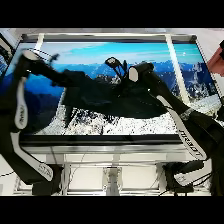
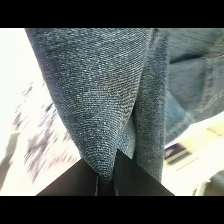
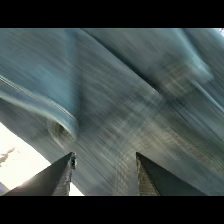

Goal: Fold the clothes and pants, and hang the long-sleeved shirts on hangers.

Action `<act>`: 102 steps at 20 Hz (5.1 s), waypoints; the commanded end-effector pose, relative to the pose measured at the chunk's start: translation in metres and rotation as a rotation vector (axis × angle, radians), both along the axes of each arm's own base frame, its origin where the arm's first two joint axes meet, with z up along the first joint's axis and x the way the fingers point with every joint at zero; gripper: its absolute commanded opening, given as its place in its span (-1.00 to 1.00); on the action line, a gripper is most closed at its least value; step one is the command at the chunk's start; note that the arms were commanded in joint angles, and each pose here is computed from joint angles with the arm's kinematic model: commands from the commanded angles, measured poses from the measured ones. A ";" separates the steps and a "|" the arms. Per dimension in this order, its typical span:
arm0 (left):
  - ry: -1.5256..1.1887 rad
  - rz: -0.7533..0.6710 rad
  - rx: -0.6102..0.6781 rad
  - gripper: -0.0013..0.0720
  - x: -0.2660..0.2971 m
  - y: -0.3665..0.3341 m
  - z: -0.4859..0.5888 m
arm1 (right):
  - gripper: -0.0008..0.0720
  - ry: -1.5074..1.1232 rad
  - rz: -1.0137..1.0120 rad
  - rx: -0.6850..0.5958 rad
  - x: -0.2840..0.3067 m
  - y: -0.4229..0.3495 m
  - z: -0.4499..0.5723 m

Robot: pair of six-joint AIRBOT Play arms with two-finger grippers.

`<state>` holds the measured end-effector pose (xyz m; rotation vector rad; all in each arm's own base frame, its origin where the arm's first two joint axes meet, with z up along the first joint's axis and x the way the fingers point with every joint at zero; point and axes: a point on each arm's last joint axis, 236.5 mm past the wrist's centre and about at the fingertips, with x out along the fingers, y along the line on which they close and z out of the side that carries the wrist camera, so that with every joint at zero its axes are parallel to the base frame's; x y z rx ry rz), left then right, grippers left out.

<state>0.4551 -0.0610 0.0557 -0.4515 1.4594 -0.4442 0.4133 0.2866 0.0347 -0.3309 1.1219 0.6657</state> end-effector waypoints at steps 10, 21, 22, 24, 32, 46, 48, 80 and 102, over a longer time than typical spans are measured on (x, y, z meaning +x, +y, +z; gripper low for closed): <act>-0.168 -0.101 0.152 -0.90 -0.041 -0.027 0.109 | 0.23 -0.017 0.154 0.715 -0.029 0.138 0.120; -0.177 -0.227 -0.040 -0.90 -0.059 -0.093 0.129 | 0.01 -0.168 0.098 0.544 0.017 0.115 0.092; -0.171 -0.225 -0.046 -0.90 -0.059 -0.094 0.128 | 0.02 -0.147 0.064 0.534 0.026 0.097 0.088; -0.141 -0.204 -0.054 -0.90 -0.057 -0.096 0.123 | 0.02 -0.082 0.012 0.499 0.039 0.056 0.077; -0.023 -0.164 -0.385 -0.91 -0.041 -0.162 0.130 | 0.02 0.092 -0.158 0.450 0.059 -0.069 0.055; -0.073 -0.147 -0.685 -0.90 0.001 -0.348 0.069 | 0.02 0.084 -0.201 0.436 0.068 -0.092 0.052; -0.080 -0.152 -0.686 -0.89 -0.001 -0.364 0.060 | 0.02 0.083 -0.201 0.432 0.068 -0.093 0.052; -0.041 -0.296 0.337 0.49 -0.013 -0.091 -0.046 | 0.87 0.629 -0.199 0.351 0.024 -0.166 -0.102; 0.028 -0.286 0.590 0.49 -0.020 -0.032 -0.059 | -0.90 0.611 -0.073 0.242 0.027 -0.122 -0.128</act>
